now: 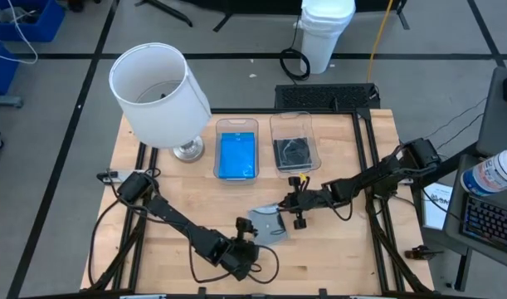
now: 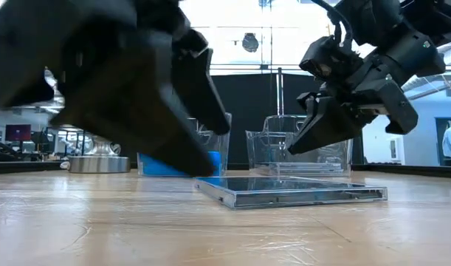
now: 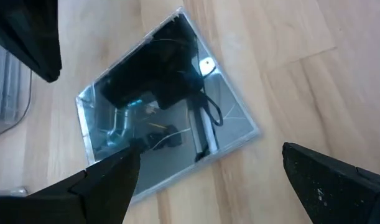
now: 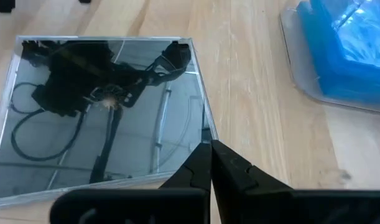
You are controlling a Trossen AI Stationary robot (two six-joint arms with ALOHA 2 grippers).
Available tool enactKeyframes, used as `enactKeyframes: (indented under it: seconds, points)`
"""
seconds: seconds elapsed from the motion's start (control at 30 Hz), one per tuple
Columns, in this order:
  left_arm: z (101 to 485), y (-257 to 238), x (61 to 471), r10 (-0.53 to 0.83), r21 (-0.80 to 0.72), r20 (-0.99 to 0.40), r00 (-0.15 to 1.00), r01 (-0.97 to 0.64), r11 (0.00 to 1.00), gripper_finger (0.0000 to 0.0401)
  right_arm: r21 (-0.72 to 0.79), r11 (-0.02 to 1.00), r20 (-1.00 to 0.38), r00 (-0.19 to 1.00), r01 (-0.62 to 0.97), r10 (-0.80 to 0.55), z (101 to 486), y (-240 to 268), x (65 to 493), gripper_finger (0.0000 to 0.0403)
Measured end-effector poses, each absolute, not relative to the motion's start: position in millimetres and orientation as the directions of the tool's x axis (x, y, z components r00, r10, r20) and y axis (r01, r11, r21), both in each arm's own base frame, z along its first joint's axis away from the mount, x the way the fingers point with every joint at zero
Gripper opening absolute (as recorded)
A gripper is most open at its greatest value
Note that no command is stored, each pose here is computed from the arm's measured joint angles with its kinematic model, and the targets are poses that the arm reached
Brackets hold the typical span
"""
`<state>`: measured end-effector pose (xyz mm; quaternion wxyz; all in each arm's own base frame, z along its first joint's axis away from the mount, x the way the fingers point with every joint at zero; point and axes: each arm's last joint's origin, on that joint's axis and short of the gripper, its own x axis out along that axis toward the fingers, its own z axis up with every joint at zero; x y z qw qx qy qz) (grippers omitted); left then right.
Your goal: Pick & place jewel cases by type
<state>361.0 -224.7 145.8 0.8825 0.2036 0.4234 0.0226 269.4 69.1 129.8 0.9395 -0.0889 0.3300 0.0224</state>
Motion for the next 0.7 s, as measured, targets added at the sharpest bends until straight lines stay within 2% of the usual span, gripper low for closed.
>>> enactKeyframes:
  seconds: [0.33, 0.7]
  points:
    - [141, -221, 370, 0.233, 0.421, -0.703, 0.672, 0.129, 0.898, 0.0392, -0.133, 0.988, -0.621, 0.784, -0.08, -0.02, 125, 67, 268, 0.0]
    - [142, -220, 373, 0.212, 0.396, -0.699, 0.683, 0.123, 0.91, 0.0392, -0.136, 0.99, -0.631, 0.774, -0.048, -0.049, 104, 59, 276, 0.0]
